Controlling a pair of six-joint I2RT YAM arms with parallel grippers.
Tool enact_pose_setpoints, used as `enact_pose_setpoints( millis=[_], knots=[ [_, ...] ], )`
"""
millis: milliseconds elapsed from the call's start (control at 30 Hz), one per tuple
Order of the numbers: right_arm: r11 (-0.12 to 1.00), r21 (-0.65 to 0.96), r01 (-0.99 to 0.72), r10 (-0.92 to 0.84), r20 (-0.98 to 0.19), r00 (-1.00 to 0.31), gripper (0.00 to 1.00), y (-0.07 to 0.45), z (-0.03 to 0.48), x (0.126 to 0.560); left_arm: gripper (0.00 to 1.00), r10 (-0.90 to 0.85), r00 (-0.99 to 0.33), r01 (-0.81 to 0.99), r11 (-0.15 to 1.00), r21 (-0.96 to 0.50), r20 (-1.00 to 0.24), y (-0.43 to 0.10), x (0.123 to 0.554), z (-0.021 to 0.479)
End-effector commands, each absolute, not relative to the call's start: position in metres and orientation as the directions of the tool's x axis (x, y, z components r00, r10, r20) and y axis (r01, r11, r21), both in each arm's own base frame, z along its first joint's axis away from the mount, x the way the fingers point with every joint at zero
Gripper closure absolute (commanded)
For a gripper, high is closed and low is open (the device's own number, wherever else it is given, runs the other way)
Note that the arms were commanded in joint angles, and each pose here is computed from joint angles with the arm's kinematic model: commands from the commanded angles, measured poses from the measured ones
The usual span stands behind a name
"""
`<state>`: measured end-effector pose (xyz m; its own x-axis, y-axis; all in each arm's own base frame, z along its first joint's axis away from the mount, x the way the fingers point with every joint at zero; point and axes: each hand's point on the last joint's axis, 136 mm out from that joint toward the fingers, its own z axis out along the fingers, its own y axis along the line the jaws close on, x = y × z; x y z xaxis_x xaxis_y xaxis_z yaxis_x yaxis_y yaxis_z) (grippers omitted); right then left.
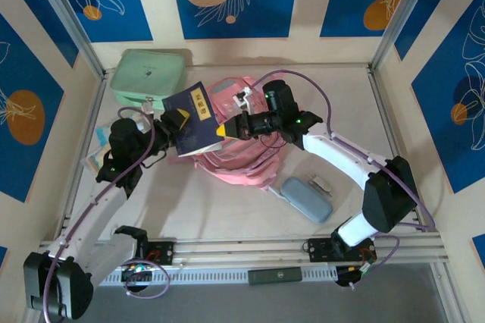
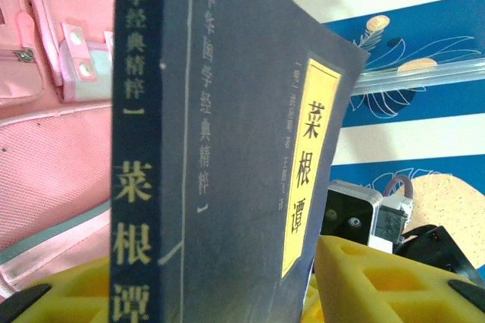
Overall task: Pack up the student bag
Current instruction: Pass the book.
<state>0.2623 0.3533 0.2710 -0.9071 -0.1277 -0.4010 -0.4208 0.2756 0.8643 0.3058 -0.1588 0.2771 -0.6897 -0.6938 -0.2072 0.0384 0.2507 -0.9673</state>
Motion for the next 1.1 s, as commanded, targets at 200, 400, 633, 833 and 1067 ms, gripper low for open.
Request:
enact_pose_setpoints(
  millis=[200,400,633,833,1067],
  knots=[
    [0.398,0.797,-0.454,-0.115,-0.447,-0.887,1.0,0.338,0.272,0.267,0.57,-0.627,-0.736,0.09,0.282,-0.955,-0.254,-0.173,0.297,0.285],
    [0.412,0.795,-0.445,-0.109,-0.442,-0.89,1.0,0.338,0.272,0.268,0.79,-0.613,-0.744,0.109,0.283,-0.953,-0.267,-0.176,0.296,0.286],
    [0.412,0.806,-0.424,-0.107,-0.42,-0.901,0.59,0.334,0.277,0.264,1.0,-0.598,-0.753,0.126,0.28,-0.952,-0.275,-0.182,0.298,0.293],
    [0.44,0.855,-0.274,-0.069,-0.271,-0.96,0.1,0.324,0.262,0.266,1.0,-0.574,-0.761,0.19,0.246,-0.951,-0.3,-0.196,0.298,0.313],
    [0.26,0.95,-0.17,-0.1,-0.149,-0.984,0.01,0.337,0.277,0.265,1.0,-0.543,-0.778,0.234,0.219,-0.947,-0.317,-0.221,0.301,0.326]
  ],
)
